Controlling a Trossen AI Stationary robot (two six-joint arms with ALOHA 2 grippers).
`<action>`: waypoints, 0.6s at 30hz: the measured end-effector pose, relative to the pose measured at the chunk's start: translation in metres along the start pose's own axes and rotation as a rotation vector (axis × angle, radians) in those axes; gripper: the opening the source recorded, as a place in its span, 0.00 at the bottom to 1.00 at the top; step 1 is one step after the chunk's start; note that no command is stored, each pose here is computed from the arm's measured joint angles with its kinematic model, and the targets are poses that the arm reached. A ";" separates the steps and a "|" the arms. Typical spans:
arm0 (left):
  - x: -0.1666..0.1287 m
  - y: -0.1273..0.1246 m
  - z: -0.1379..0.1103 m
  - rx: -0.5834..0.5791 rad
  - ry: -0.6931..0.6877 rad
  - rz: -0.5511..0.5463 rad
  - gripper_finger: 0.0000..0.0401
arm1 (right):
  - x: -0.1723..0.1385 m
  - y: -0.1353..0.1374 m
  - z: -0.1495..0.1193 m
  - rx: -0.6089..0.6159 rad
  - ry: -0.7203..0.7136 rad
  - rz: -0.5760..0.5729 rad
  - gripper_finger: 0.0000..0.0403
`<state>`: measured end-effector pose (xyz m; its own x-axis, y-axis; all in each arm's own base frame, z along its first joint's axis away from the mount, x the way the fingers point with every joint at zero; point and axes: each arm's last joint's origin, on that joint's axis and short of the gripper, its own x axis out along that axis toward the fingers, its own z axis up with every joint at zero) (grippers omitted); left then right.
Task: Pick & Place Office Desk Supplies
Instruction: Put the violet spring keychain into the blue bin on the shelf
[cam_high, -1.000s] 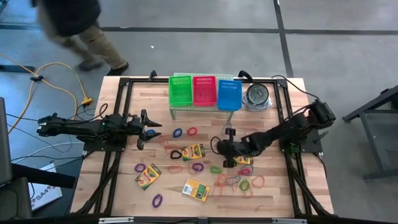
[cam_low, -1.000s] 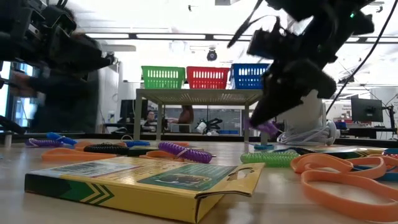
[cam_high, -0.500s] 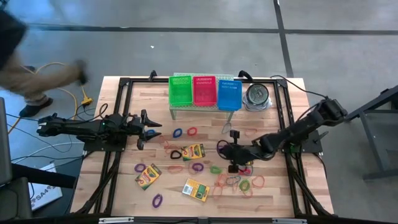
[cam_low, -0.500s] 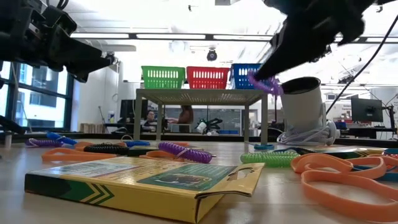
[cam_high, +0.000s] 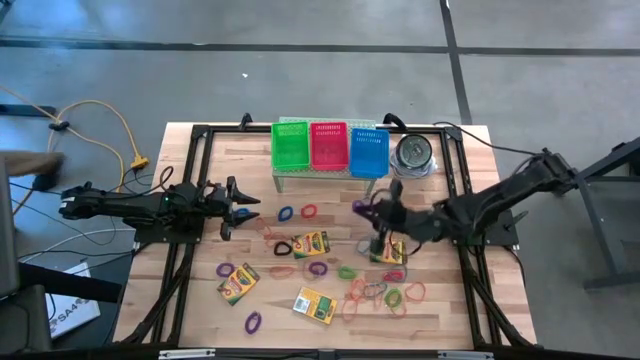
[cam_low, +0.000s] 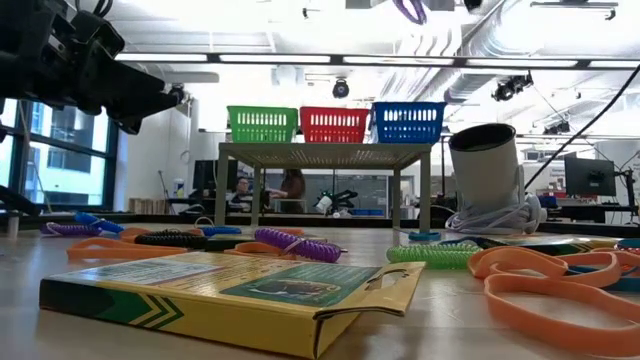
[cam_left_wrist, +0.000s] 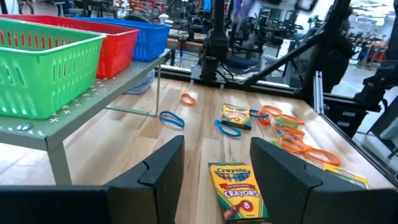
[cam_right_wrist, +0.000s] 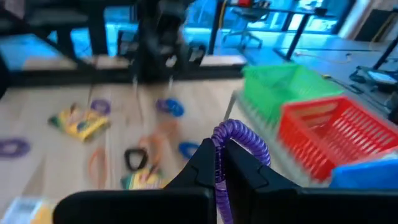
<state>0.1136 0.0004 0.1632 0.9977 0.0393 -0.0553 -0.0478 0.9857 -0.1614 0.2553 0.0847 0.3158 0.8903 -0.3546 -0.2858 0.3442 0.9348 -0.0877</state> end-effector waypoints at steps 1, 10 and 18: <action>0.000 0.000 0.000 0.000 0.000 0.000 0.45 | 0.000 -0.004 0.008 0.008 -0.005 -0.013 0.01; 0.000 0.000 0.000 0.004 0.000 0.000 0.45 | 0.016 -0.048 0.033 0.054 0.036 -0.159 0.01; 0.000 0.000 0.000 0.015 0.000 0.000 0.45 | 0.037 -0.100 0.033 0.168 0.103 -0.228 0.01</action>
<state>0.1136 0.0004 0.1632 0.9977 0.0389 -0.0554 -0.0467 0.9881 -0.1467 0.2639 -0.0228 0.3457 0.7524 -0.5431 -0.3728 0.5840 0.8117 -0.0037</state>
